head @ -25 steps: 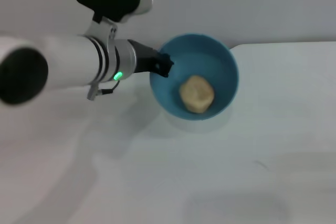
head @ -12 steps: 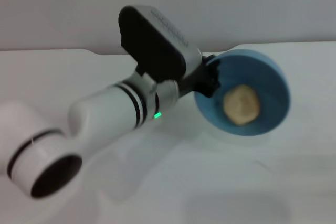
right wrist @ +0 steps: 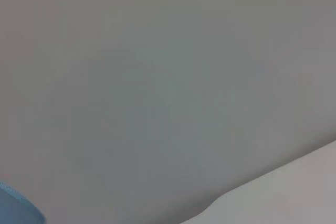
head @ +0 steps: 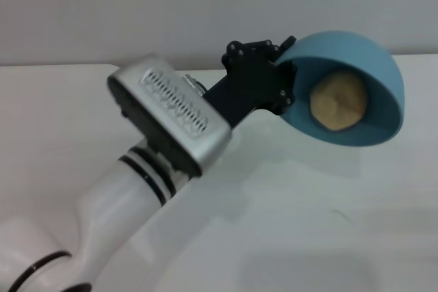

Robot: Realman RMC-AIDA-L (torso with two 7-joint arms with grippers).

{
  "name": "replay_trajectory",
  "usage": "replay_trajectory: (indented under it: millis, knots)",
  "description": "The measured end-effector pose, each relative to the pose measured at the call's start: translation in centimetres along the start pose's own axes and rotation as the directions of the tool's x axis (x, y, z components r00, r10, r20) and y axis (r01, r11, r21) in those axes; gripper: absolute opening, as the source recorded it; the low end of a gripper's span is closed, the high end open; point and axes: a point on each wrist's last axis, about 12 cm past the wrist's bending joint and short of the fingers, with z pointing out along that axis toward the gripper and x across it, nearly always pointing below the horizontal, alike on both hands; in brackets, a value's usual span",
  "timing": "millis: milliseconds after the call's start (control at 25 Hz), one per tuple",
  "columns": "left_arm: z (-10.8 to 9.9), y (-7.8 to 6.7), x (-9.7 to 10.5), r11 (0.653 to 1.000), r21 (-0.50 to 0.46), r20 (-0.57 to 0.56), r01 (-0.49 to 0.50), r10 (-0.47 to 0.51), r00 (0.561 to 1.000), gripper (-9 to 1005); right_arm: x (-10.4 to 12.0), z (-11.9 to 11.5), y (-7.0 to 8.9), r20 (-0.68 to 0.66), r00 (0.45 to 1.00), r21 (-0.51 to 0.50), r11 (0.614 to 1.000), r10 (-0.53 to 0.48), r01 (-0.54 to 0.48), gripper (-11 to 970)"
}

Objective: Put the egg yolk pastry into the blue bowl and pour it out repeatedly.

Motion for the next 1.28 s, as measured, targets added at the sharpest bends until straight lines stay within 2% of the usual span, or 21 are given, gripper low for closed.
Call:
replay_trajectory:
  millis: [280,600,760,1080,1280]
  knots:
    - [-0.9,-0.3,-0.2,0.992,-0.116,0.146,-0.042,0.059,0.988,9,0.2,-0.6,-0.2,0.022,1.000,0.022,1.000,0.017,-0.018,449]
    - [-1.3,0.9,-0.9,0.968,-0.250,0.241,-0.028,0.090,0.966,8,0.2,-0.6,-0.2,0.027,0.999,0.022,1.000,0.017,-0.017,448]
    - [-1.8,0.9,-1.3,0.962,-0.270,0.292,-0.036,0.117,0.949,9,0.0,-0.3,-0.2,0.029,0.999,0.015,1.000,0.013,-0.014,448]
    - [-1.4,1.4,-0.7,0.966,-0.255,0.278,-0.036,0.109,0.954,8,-0.5,0.6,-0.1,0.033,0.999,0.002,1.000,0.001,-0.001,448]
    - [-0.2,3.1,-0.2,0.963,-0.271,0.216,0.014,0.046,0.975,8,-0.7,1.3,0.2,0.019,1.000,-0.021,1.000,-0.008,0.008,448]
